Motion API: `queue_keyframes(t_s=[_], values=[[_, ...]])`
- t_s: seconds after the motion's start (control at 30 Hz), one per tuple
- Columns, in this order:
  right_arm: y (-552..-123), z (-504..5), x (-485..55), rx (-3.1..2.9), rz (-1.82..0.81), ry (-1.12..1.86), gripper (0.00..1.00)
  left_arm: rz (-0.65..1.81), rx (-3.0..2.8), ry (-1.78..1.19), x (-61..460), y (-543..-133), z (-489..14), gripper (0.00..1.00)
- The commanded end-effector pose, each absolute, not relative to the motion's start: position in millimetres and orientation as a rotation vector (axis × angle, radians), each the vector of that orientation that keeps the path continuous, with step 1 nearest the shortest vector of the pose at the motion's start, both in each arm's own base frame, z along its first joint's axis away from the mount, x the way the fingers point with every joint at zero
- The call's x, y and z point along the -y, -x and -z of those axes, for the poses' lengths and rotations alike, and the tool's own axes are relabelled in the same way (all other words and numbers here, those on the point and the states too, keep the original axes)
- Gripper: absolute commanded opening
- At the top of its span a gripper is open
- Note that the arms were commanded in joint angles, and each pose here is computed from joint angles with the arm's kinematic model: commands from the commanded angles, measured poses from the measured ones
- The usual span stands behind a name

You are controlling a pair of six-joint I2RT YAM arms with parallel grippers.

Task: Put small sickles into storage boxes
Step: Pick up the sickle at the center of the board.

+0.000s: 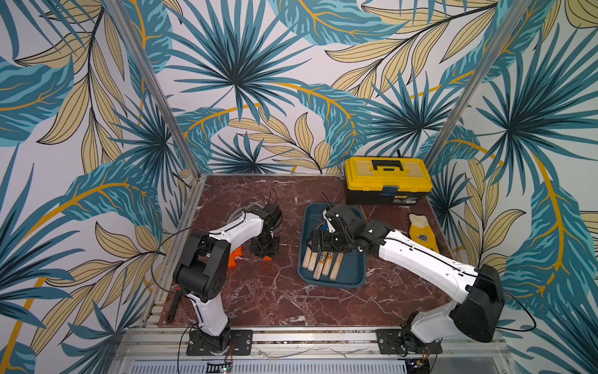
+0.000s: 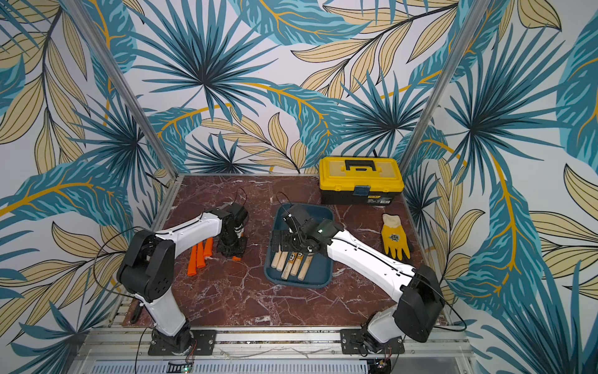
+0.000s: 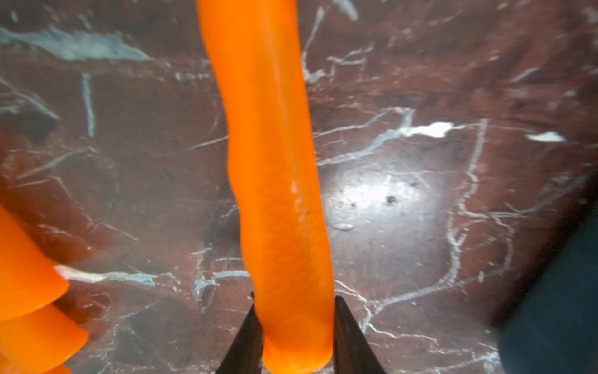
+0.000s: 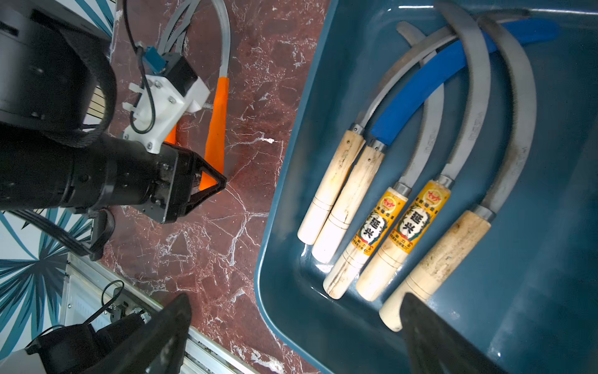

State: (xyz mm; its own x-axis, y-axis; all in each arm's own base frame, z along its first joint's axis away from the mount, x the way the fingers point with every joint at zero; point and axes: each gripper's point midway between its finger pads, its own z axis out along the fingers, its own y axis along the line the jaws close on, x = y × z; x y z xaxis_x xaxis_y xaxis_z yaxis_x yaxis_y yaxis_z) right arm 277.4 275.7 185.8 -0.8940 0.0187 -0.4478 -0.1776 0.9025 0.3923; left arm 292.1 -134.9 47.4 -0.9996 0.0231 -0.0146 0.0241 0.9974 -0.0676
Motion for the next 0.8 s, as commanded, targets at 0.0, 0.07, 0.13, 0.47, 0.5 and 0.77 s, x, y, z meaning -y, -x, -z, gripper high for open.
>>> queue_keyframes(t_s=[0.0, 0.07, 0.13, 0.47, 0.5, 0.77], values=[[-274.5, -197.0, -269.3, -2.593, -0.574, 0.132, 0.99, 0.149, -3.077, -0.025, 141.5, -296.5, -69.4, 0.20], [-273.9, -197.0, -267.9, -2.594, -0.569, 0.130, 1.00, 0.162, -3.073, -0.031, 144.4, -294.8, -73.7, 0.20], [-273.4, -198.5, -266.3, -2.590, -0.565, 0.127, 0.99, 0.167, -3.068, -0.036, 146.7, -294.2, -77.7, 0.20], [-267.5, -205.0, -250.5, -2.569, -0.523, 0.110, 1.00, 0.214, -3.021, -0.056, 161.9, -287.9, -103.8, 0.20], [-266.8, -205.6, -248.9, -2.567, -0.520, 0.108, 0.99, 0.220, -3.015, -0.063, 164.3, -287.2, -106.6, 0.19], [-260.1, -210.7, -234.5, -2.551, -0.492, 0.085, 1.00, 0.273, -2.984, -0.111, 188.4, -277.3, -129.7, 0.19]])
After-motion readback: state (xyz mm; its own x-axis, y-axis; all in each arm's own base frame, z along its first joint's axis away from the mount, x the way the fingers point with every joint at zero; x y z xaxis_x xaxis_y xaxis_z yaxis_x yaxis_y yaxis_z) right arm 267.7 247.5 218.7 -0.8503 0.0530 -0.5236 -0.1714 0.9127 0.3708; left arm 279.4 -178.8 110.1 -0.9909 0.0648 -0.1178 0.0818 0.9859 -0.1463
